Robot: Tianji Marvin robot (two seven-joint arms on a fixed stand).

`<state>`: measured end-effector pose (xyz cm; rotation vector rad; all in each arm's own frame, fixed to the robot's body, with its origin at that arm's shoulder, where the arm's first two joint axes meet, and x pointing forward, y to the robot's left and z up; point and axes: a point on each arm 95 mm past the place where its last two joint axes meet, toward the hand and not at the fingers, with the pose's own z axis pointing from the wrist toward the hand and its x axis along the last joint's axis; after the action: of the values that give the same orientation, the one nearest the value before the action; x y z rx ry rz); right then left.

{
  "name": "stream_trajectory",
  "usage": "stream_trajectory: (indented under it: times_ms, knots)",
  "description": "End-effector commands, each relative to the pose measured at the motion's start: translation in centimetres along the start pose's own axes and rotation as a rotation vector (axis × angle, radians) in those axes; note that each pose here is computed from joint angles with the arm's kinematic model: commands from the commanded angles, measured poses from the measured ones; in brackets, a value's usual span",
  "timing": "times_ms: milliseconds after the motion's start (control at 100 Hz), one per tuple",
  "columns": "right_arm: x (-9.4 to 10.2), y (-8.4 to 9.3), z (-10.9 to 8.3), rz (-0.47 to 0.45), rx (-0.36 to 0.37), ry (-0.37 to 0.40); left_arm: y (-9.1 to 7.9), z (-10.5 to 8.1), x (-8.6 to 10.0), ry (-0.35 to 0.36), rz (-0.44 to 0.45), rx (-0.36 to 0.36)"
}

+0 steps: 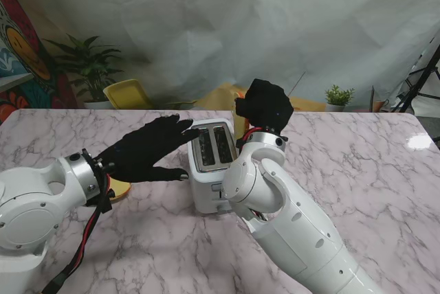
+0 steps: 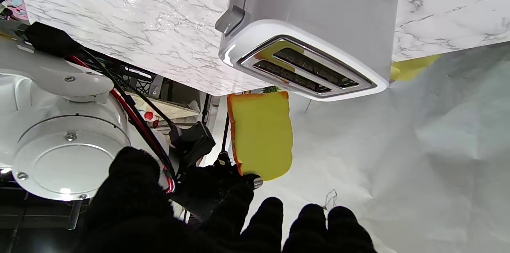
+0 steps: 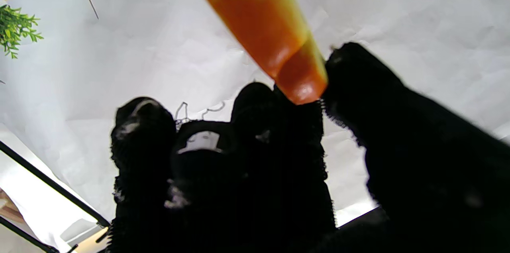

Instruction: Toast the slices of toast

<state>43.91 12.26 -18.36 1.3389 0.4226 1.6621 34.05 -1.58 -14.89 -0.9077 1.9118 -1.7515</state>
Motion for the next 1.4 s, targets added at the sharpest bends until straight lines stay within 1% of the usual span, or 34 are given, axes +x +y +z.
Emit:
stream_trajectory:
  times_ms: [0,350,520,770,980,1140,1390]
  knots:
    - [0.4,-0.4,-0.1,0.023,0.005,-0.004,0.2,0.0,0.1,-0.001,-0.002,-0.015]
    - [0.7,-0.7,0.6,0.028,-0.019,0.009,0.4,-0.2,0.0,-0.006,-0.002,-0.01]
    - [1.1,-1.0,0.8,0.046,-0.025,0.015,0.5,-0.2,0.0,-0.005,0.002,-0.004]
    - [1.8,-1.4,0.3,0.073,-0.013,0.036,0.6,-0.4,-0.1,-0.013,0.002,-0.003]
    - [2.0,-1.1,0.0,0.071,-0.021,0.067,0.6,-0.4,-0.1,-0.017,0.003,-0.002]
    - [1.6,-1.1,-0.4,0.073,-0.026,0.065,0.7,-0.4,-0.1,-0.017,0.003,-0.003]
    - [0.7,-2.3,0.0,0.088,-0.016,0.026,0.7,-0.3,-0.1,-0.014,0.003,-0.004]
